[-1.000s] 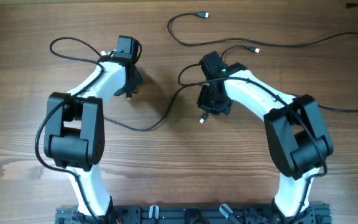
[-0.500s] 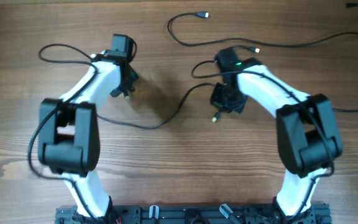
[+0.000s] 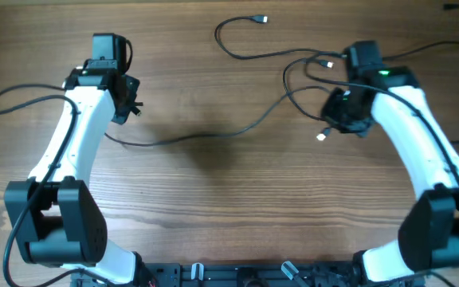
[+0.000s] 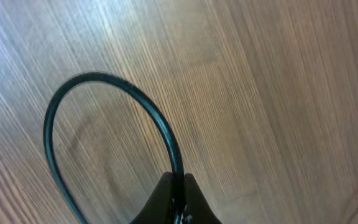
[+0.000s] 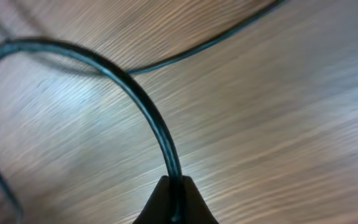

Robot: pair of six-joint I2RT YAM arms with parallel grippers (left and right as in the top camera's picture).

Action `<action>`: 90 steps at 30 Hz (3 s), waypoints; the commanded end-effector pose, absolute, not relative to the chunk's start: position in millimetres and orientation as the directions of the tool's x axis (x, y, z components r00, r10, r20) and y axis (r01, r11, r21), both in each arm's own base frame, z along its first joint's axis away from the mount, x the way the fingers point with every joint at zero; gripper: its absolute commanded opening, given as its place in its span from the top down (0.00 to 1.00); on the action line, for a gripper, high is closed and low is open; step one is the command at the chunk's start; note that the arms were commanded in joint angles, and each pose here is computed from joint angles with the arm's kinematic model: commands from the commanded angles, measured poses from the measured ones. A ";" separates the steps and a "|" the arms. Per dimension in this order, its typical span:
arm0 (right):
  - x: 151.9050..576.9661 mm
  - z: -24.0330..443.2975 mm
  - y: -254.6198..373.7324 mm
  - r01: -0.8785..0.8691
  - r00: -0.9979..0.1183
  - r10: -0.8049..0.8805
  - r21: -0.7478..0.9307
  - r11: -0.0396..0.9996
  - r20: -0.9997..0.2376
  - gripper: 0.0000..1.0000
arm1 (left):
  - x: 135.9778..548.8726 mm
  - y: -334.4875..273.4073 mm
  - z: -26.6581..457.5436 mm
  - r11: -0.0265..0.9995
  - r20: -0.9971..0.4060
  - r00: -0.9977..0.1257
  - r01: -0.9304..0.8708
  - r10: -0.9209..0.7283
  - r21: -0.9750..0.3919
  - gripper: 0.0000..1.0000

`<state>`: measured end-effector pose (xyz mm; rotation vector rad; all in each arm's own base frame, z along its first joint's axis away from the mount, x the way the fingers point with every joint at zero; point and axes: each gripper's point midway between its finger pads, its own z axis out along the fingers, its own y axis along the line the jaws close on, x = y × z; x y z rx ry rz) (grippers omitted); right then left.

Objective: Untangle cables

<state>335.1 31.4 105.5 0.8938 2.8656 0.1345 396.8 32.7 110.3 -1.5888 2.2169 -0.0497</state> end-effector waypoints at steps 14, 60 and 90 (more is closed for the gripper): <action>292.0 113.3 -136.6 0.756 -0.646 0.749 0.012 0.654 -0.146 0.96 | 357.4 -71.3 108.5 -0.161 0.245 0.115 -0.970 -0.963 -0.179 0.96; 159.0 112.4 -367.3 0.981 -0.139 0.872 -0.185 0.057 -0.469 0.96 | 229.3 -204.6 67.1 -0.067 0.096 0.089 -0.975 -0.991 0.214 0.96; 150.0 3.2 -402.2 0.982 -0.102 0.927 -0.187 0.035 -0.360 0.93 | 252.1 -219.5 40.3 -0.048 0.104 0.063 -0.988 -0.993 0.147 0.96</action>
